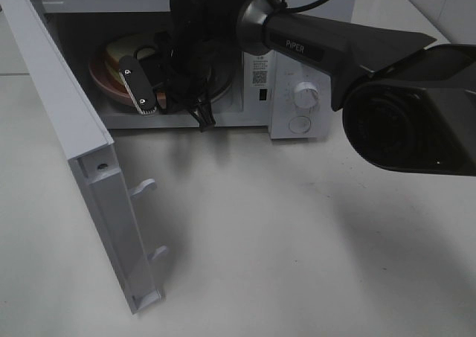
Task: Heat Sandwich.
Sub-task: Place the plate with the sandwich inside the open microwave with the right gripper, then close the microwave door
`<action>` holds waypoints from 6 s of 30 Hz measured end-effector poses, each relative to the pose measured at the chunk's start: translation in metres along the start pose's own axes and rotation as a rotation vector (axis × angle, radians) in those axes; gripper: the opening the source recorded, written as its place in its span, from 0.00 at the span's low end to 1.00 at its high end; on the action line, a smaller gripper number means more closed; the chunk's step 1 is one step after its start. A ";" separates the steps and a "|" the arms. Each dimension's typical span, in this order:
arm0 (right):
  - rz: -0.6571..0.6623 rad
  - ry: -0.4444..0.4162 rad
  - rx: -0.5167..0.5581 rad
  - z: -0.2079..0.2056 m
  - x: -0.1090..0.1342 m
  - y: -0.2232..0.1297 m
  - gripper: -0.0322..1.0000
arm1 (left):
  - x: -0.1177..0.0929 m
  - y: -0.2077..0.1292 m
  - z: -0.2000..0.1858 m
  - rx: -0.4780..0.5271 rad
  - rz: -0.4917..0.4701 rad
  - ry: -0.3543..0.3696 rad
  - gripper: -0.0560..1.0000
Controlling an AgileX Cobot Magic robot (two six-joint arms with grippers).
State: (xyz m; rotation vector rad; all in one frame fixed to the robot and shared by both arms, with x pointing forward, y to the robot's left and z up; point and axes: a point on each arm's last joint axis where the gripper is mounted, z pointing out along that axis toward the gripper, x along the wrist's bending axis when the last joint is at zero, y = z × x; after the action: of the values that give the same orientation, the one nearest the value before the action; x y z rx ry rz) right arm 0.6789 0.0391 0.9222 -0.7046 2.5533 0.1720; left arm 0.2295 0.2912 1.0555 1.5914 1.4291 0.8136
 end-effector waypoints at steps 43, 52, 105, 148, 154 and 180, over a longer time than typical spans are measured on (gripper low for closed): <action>0.213 -0.063 -0.051 -0.046 0.024 -0.006 0.81 | 0.000 0.000 0.000 0.000 0.000 0.000 0.98; 0.338 -0.099 -0.064 -0.077 0.042 -0.011 0.81 | 0.000 0.000 0.000 0.000 0.000 0.000 0.98; 1.354 0.186 0.196 -0.268 0.196 -0.042 0.77 | 0.000 0.000 0.000 0.000 0.000 0.000 0.98; 1.917 -0.342 0.135 -0.370 0.375 -0.092 0.77 | 0.000 0.000 0.000 0.000 0.000 0.000 0.98; 1.990 -0.435 0.032 -0.361 0.397 -0.081 0.77 | 0.000 0.000 0.000 0.000 0.000 0.000 0.98; 1.966 -0.797 -0.114 -0.378 0.424 -0.059 0.77 | 0.000 0.000 0.000 0.000 0.000 0.000 0.98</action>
State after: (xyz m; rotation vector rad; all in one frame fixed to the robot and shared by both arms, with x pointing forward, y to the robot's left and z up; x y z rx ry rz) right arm 0.2328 -0.2941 1.0486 1.6456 1.4965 0.9116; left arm 0.2295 0.2912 1.0555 1.5914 1.4291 0.8136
